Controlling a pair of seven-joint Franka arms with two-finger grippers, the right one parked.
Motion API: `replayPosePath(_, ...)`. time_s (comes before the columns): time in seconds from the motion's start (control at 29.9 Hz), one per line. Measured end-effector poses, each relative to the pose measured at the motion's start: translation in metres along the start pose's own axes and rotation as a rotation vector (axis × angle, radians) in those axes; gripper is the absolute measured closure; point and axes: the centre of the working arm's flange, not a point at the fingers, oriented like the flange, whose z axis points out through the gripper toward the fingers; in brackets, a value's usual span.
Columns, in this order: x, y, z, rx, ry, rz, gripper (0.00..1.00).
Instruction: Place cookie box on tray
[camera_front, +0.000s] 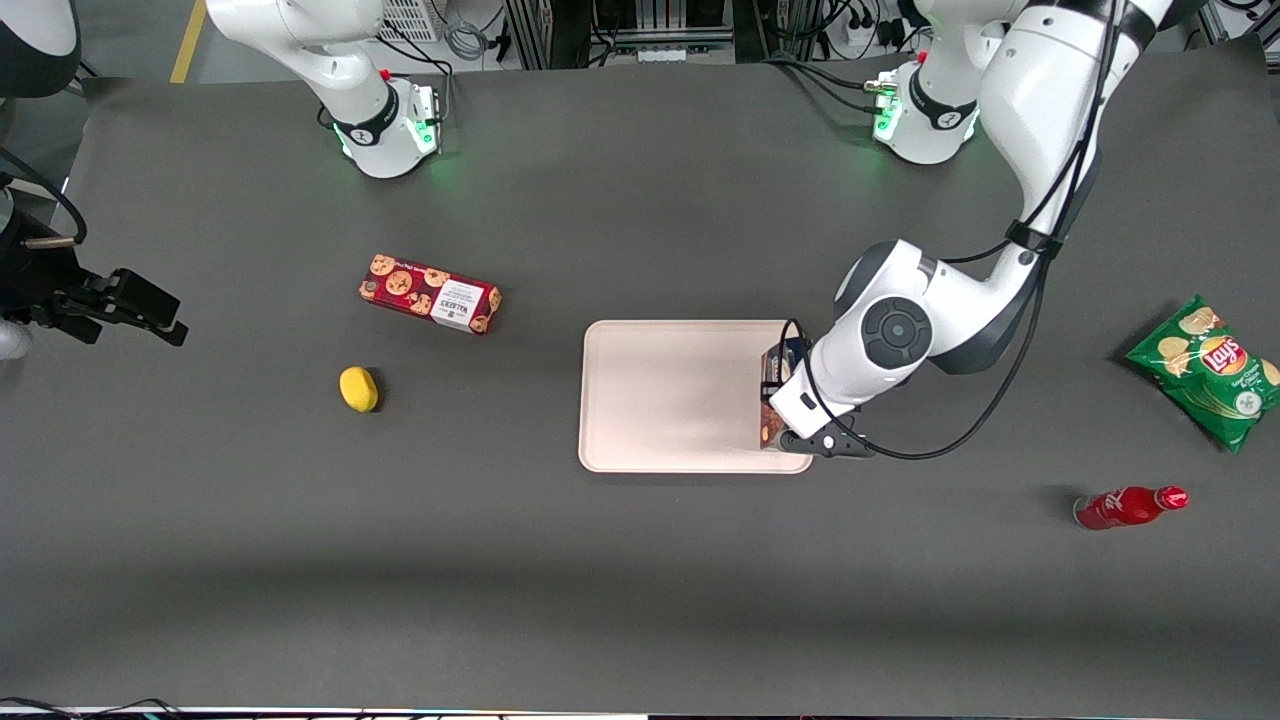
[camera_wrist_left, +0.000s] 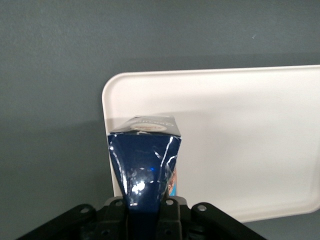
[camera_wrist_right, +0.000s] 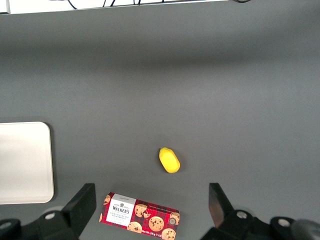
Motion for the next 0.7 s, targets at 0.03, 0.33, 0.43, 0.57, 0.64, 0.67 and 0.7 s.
replayPosePath(0.03, -0.001, -0.001, 0.004, 0.0, 0.002, 0.001, 0.81)
replayPosePath(0.33, -0.001, -0.01, 0.012, 0.017, 0.007, 0.001, 0.81)
replayPosePath(0.43, -0.001, -0.011, 0.012, 0.027, 0.012, 0.009, 0.67)
replayPosePath(0.57, 0.0, -0.011, 0.009, 0.032, 0.018, 0.014, 0.5)
replayPosePath(0.64, 0.001, -0.011, 0.005, 0.036, 0.021, 0.015, 0.4)
replayPosePath(0.67, 0.002, -0.011, 0.0, 0.04, 0.022, 0.015, 0.36)
replayPosePath(0.7, 0.002, -0.011, -0.005, 0.044, 0.022, 0.015, 0.31)
